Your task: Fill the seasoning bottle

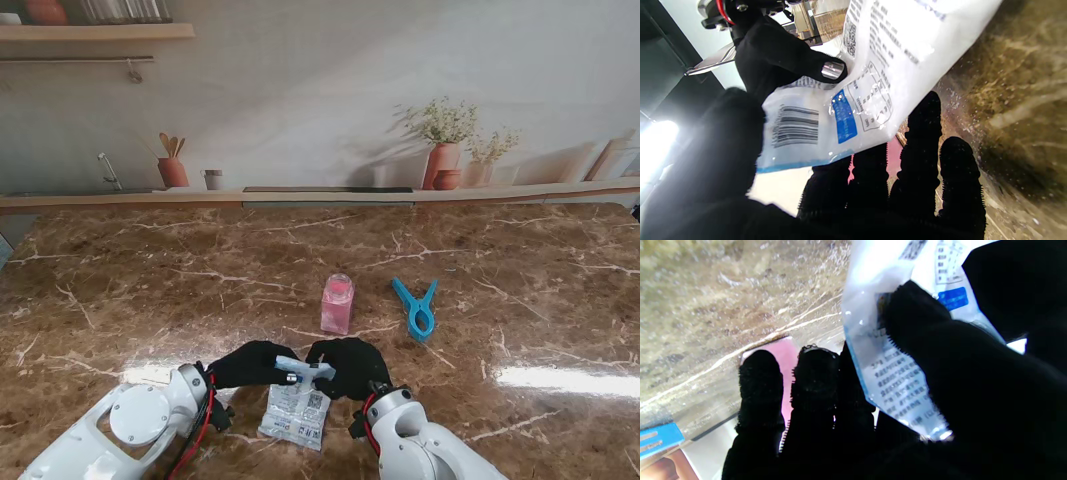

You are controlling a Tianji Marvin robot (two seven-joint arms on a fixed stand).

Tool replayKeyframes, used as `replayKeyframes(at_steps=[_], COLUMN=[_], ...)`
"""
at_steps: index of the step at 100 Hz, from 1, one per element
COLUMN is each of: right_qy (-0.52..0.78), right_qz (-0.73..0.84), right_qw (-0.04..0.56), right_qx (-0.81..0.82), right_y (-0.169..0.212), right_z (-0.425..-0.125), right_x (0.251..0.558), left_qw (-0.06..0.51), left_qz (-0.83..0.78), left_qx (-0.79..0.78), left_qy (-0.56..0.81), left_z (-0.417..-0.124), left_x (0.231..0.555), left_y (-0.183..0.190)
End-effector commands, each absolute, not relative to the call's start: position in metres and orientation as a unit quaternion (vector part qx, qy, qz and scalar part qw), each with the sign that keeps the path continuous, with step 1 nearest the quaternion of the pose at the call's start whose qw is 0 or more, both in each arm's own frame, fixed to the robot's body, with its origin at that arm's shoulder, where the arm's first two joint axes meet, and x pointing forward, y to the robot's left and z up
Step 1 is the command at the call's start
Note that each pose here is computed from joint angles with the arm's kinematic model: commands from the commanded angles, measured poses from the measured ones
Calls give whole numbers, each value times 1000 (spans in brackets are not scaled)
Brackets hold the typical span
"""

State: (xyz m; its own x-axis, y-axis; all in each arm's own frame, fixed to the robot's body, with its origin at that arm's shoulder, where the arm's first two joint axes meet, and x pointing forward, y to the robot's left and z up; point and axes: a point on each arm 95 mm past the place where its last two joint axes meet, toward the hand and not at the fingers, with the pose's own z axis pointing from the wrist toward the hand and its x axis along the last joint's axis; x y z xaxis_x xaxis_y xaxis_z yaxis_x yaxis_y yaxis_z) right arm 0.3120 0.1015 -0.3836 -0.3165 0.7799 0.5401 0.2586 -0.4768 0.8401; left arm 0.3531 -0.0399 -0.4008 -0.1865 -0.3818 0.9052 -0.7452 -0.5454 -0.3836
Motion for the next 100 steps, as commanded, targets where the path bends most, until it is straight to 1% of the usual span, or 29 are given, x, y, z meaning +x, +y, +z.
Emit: replayKeyframes(at_steps=[1, 26, 40, 50, 66, 87, 100], right_qy=[479, 500, 506, 507, 504, 493, 486], right_qz=[656, 673, 680, 685, 693, 704, 710], right_qw=[200, 236, 251, 258, 271, 279, 286], right_qx=[548, 491, 468, 456, 439, 428, 421], right_y=[102, 104, 105, 106, 105, 106, 107], right_z=[-391, -393, -393, -392, -389, -390, -390], right_x=[309, 309, 309, 308, 307, 305, 304], left_qw=[147, 159, 146, 124, 132, 95, 92], left_qz=[622, 611, 598, 586, 573, 561, 549], left_qx=[628, 649, 651, 643, 653, 623, 615], left_qy=[-444, -424, -445, -477, -477, -537, -559], left_z=[-399, -399, -399, -399, -400, -400, -400], left_x=[355, 355, 354, 355, 354, 355, 355], left_y=[-37, -36, -36, -36, -36, -34, -34])
